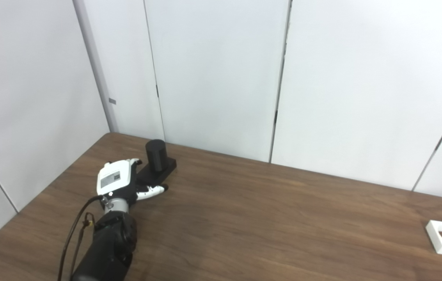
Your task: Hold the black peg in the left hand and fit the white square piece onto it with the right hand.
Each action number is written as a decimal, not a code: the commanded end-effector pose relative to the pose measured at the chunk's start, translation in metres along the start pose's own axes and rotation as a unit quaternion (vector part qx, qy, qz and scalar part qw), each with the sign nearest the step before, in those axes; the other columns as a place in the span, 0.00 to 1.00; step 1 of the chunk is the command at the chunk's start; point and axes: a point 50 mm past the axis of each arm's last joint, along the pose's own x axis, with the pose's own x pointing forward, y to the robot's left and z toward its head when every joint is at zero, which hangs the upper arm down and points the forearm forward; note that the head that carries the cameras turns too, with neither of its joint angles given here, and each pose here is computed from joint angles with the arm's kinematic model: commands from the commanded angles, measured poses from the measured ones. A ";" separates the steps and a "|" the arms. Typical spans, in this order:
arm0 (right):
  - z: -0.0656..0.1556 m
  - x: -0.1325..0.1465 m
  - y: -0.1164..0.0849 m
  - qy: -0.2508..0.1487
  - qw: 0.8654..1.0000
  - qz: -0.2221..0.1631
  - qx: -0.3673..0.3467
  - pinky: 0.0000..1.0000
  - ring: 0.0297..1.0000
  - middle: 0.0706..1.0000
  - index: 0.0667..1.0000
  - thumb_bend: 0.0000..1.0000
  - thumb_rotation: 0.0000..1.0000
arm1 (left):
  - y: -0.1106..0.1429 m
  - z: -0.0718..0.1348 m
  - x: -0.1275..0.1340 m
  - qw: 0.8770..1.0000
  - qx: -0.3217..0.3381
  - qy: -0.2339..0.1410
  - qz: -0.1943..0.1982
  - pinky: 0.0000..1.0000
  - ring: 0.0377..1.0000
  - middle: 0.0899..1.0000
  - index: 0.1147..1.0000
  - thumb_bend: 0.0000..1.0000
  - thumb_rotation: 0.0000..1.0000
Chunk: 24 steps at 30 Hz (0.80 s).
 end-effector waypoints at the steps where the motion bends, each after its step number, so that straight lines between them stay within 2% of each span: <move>1: -0.006 -0.009 0.015 0.012 1.000 -0.009 0.025 0.80 0.89 0.86 0.88 0.82 0.95 | 0.026 0.015 0.017 0.998 -0.016 -0.008 0.054 1.00 0.90 0.87 0.78 0.89 0.59; 12: -0.008 -0.009 0.014 0.009 1.000 -0.008 0.022 0.79 0.89 0.86 0.88 0.84 0.95 | 0.021 0.015 0.031 0.998 -0.030 0.024 0.039 0.95 0.90 0.86 0.79 0.88 0.61; 20: -0.007 -0.009 0.013 0.010 1.000 -0.008 0.014 0.78 0.89 0.86 0.88 0.86 0.96 | 0.015 0.020 0.042 0.999 -0.009 0.029 0.017 0.99 0.92 0.89 0.82 0.91 0.67; 24: -0.007 -0.009 0.013 0.008 1.000 -0.007 0.008 0.77 0.89 0.86 0.88 0.85 0.97 | 0.010 0.026 0.044 1.000 0.007 0.023 0.018 1.00 0.91 0.86 0.77 0.91 0.65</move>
